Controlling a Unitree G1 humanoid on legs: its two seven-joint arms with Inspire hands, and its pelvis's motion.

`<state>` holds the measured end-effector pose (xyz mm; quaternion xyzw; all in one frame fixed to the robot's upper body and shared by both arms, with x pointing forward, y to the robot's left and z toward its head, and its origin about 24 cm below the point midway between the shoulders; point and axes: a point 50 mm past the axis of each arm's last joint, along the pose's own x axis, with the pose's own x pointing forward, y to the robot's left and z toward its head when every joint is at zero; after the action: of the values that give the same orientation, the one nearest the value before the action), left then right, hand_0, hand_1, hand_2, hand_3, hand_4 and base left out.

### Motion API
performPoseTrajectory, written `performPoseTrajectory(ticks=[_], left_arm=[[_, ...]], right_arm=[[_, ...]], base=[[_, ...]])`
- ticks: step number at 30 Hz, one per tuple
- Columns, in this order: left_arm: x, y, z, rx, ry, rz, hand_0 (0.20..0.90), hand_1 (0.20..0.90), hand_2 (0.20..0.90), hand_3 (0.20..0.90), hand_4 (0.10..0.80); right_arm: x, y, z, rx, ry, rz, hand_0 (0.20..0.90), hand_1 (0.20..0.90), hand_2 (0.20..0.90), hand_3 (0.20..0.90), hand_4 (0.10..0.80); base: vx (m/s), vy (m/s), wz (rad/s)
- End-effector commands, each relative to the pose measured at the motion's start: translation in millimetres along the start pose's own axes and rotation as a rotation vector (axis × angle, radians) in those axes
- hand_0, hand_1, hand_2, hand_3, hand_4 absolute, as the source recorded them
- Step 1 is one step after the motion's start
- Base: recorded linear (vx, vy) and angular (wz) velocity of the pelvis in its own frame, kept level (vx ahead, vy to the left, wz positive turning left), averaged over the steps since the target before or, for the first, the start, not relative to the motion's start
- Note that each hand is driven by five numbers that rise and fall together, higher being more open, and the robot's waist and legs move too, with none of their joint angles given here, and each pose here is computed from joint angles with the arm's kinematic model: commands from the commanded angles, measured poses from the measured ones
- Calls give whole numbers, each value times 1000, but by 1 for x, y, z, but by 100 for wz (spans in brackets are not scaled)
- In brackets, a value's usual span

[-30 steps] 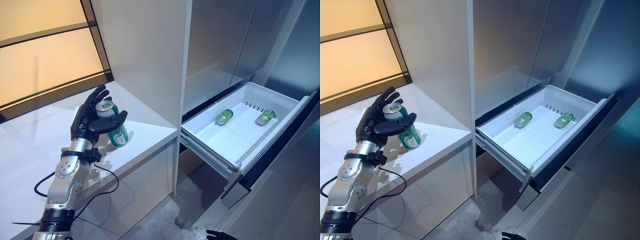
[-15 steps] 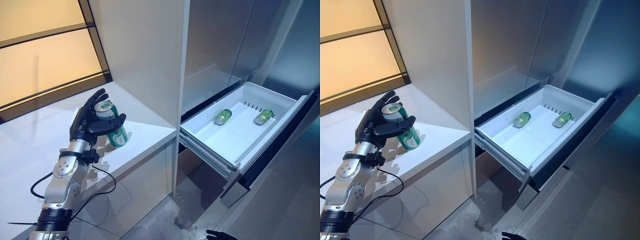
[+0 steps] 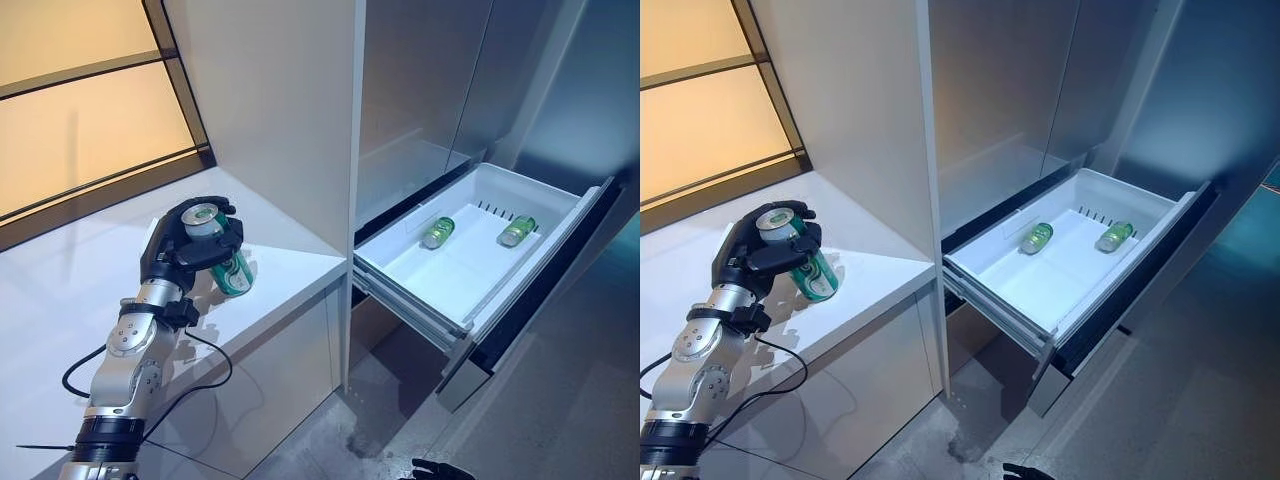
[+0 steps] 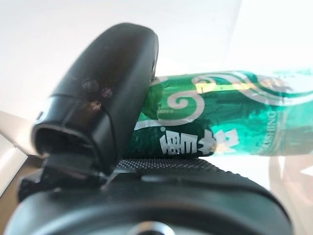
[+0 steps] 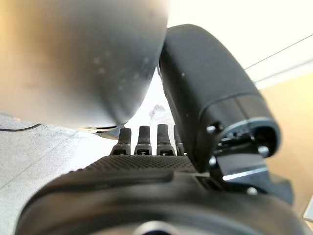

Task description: Put drinks into fridge and close the fridge

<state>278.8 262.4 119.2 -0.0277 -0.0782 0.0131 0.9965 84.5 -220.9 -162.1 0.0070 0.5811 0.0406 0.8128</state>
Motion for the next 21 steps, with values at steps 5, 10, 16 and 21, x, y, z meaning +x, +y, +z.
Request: performPoseTrajectory(ticks=[5,10,16,21], left_arm=[[17,-6,63,8,-301,-81,300,300,300,200,100],[11,-10,74,8,-353,-127,300,300,300,200,100],[0,-31,82,-200,-439,-305,300,300,300,200,100],[-13,-56,79,-319,-483,-466,300,300,300,200,100]], right_arm=[[0,0,0,-96,21,10,900,900,900,900,800],[2,8,7,-138,4,40,900,900,900,900,800],[2,13,13,-129,-22,61,900,900,900,900,800],[1,13,4,-91,-31,42,900,900,900,900,800]], base=[[0,0,0],[13,-29,-10],[28,15,-32],[22,1,-16]])
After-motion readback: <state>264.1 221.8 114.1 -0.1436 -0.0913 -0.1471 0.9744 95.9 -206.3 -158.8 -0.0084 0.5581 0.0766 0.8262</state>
